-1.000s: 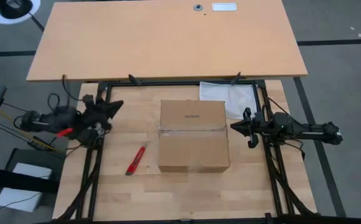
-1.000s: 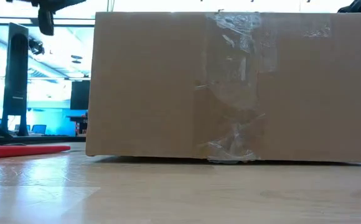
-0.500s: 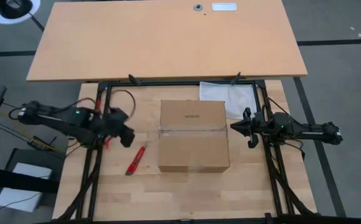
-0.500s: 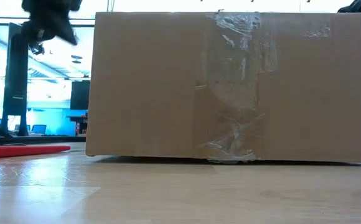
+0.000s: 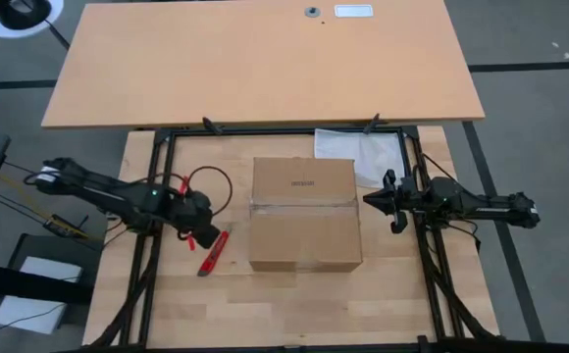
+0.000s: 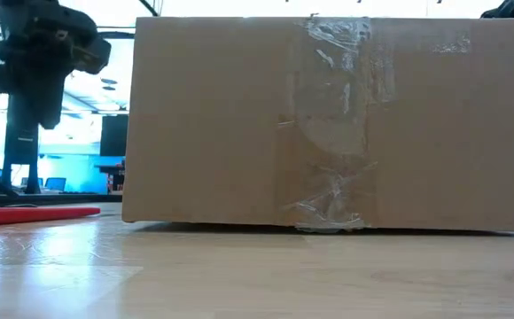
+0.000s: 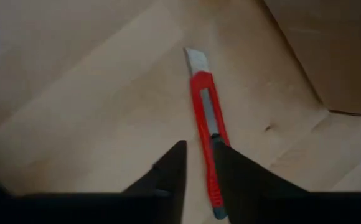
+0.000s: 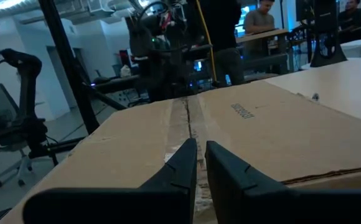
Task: Unpack boxes
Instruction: Open the cardboard box using the red cutter
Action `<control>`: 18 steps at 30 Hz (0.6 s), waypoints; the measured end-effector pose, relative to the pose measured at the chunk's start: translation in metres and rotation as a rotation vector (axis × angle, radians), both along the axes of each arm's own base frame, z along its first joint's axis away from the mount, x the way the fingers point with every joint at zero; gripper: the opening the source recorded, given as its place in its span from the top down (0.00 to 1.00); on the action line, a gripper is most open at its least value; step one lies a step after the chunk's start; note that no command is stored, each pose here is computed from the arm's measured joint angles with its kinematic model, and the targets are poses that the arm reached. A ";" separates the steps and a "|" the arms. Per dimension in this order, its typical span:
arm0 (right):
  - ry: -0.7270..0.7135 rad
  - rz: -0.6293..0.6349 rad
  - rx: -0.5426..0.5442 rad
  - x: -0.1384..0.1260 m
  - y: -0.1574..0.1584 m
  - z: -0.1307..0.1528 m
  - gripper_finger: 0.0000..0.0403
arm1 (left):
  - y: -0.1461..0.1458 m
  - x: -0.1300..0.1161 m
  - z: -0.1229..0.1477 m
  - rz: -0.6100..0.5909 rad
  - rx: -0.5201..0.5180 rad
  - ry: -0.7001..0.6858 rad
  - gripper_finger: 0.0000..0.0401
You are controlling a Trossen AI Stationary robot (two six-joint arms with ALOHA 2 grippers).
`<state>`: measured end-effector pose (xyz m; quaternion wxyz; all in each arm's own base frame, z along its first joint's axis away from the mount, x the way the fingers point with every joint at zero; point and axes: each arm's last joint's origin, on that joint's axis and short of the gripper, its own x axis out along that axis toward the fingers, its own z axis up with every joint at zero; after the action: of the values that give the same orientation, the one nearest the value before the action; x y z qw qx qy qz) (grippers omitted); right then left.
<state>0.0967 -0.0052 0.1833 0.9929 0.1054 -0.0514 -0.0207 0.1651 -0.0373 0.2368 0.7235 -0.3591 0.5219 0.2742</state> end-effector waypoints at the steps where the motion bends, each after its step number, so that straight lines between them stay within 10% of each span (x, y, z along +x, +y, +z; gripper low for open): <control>1: 0.000 0.000 0.000 0.000 0.000 0.000 0.90 | -0.001 0.002 -0.003 -0.003 -0.008 0.002 0.71; 9: 0.000 0.000 0.000 0.000 0.000 0.000 0.90 | -0.014 0.022 -0.028 -0.052 -0.035 -0.026 0.45; 18: -0.005 0.000 0.000 0.000 0.000 0.001 0.90 | -0.036 0.037 -0.058 -0.104 0.002 0.064 0.42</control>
<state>0.0966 -0.0052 0.1839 0.9928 0.1053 -0.0540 -0.0204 0.2024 -0.0732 0.1786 0.7202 -0.3217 0.5625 0.2480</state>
